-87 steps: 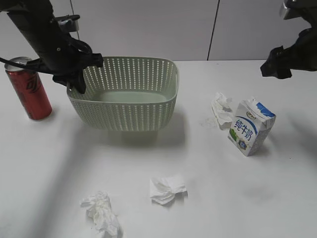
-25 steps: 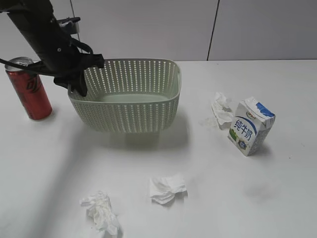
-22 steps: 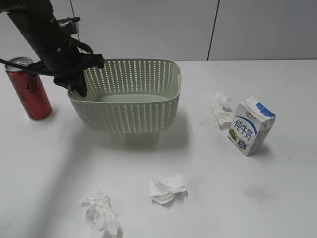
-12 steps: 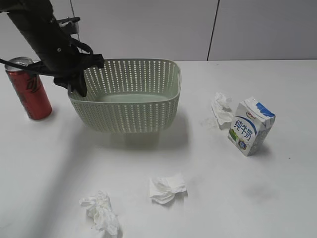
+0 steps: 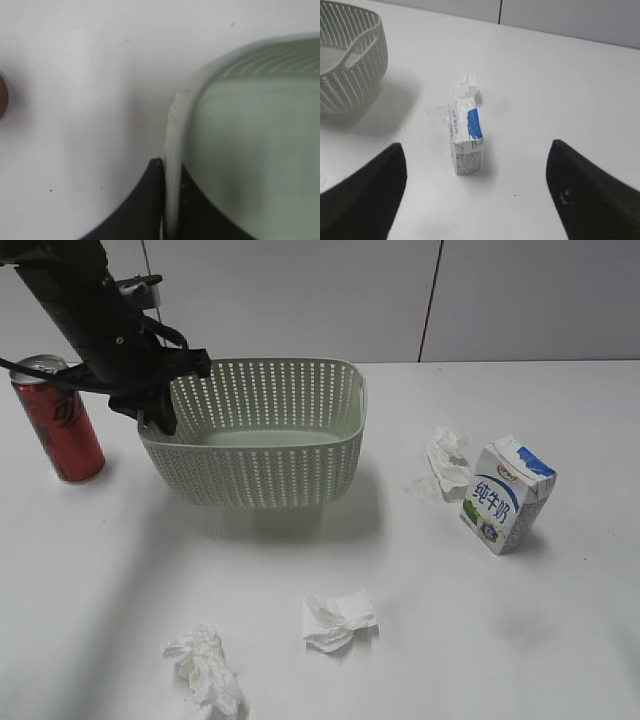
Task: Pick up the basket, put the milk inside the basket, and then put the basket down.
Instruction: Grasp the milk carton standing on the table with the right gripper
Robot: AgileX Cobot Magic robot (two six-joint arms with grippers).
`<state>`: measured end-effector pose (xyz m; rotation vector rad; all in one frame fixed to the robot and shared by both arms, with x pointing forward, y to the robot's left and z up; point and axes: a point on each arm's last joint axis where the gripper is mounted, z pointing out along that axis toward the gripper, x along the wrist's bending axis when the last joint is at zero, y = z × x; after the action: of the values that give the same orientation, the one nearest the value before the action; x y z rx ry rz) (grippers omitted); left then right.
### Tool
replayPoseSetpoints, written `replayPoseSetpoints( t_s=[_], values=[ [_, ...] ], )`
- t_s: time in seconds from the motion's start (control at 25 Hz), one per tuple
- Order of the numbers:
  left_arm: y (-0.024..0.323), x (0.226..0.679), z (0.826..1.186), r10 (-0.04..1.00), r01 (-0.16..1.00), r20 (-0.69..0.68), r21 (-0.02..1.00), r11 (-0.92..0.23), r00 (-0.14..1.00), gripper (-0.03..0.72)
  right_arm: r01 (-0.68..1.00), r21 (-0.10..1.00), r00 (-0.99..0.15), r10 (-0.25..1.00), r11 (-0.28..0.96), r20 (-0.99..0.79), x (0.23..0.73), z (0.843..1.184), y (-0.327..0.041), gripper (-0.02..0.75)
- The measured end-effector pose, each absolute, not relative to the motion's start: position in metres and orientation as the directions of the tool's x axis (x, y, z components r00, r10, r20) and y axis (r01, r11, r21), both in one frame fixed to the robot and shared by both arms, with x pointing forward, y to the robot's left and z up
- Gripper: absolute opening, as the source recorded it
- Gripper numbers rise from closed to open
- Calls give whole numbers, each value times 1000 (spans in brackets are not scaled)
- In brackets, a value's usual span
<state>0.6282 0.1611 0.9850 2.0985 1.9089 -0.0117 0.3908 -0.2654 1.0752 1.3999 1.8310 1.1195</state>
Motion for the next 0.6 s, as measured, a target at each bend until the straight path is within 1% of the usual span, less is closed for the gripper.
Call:
replayPoseSetpoints(
  t_s=[0.2,0.36,0.52,0.6],
  values=[
    [161,628,985,971,974,-208,217,-69,115,0,587,799,-300,952,130,66,447,1070,-258,668],
    [161,628,985,971,974,-207,218,-69,116,0,669,726,-323,942,161,90,482,1054,-249,667],
    [161,628,985,972,973,-204,219,-71,117,0,696,665,-412,909,271,61,500,1033,-227,667],
    [161,628,985,972,973,-204,219,-71,117,0,706,635,-438,898,315,43,506,1020,-221,667]
  ],
)
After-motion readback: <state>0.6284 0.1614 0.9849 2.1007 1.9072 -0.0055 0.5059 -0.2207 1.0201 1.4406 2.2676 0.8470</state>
